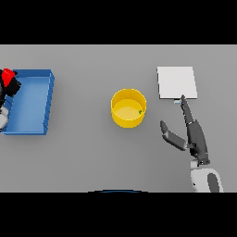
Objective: Pick up the red beaker and tilt it to pour out 1 green nut into yellow bowl. Pick up the yellow bowl and place it on the metallic measuring scale.
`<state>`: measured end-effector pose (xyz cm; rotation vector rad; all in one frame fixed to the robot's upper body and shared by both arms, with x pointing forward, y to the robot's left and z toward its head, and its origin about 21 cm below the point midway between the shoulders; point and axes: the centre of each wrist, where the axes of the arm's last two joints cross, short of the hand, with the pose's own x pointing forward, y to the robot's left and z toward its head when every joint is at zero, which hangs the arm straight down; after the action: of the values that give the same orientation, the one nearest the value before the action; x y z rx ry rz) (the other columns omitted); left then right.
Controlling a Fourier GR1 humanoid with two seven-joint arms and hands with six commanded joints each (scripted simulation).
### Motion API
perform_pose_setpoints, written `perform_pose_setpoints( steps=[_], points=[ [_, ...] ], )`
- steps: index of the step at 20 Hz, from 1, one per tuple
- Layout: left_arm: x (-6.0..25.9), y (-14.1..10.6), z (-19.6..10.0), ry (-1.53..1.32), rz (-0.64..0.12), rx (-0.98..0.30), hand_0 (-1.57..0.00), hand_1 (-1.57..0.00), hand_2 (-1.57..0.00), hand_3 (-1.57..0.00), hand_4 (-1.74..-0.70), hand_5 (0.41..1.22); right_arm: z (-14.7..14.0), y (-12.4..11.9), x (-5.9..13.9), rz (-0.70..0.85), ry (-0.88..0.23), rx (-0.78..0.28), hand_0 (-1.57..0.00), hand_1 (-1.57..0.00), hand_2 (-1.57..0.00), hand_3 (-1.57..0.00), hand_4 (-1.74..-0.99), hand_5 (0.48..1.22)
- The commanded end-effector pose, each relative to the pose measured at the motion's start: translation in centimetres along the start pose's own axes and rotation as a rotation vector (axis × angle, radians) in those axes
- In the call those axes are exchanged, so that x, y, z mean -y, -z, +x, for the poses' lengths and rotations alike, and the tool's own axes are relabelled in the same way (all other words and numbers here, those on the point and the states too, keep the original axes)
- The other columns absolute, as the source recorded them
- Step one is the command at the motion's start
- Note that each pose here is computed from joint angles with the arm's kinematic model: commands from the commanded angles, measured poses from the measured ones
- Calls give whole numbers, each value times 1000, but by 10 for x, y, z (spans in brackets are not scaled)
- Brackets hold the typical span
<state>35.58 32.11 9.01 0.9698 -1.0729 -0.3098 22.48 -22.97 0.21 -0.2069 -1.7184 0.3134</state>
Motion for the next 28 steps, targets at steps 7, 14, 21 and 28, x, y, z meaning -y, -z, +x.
perform_pose_setpoints(
  steps=[7,14,21,28],
  points=[
    [-15,-11,3,110,-249,15,-746,-604,-613,-577,-968,740,-4,-4,-3,-11,-2,-10,1,1,1,1,-1181,665],
    [-20,-9,5,93,-292,39,-156,-126,-128,-120,-797,678,2,-3,-1,1,7,-23,1,1,1,1,-1187,663],
    [-21,-5,7,23,-260,98,-32,-26,-26,-24,-780,679,9,5,-3,93,-89,21,1,1,1,1,-1162,694],
    [-13,-9,9,27,-283,96,-6,-5,-5,-4,-794,710,37,51,5,347,-424,89,1,1,1,1,-1278,683]
  ],
)
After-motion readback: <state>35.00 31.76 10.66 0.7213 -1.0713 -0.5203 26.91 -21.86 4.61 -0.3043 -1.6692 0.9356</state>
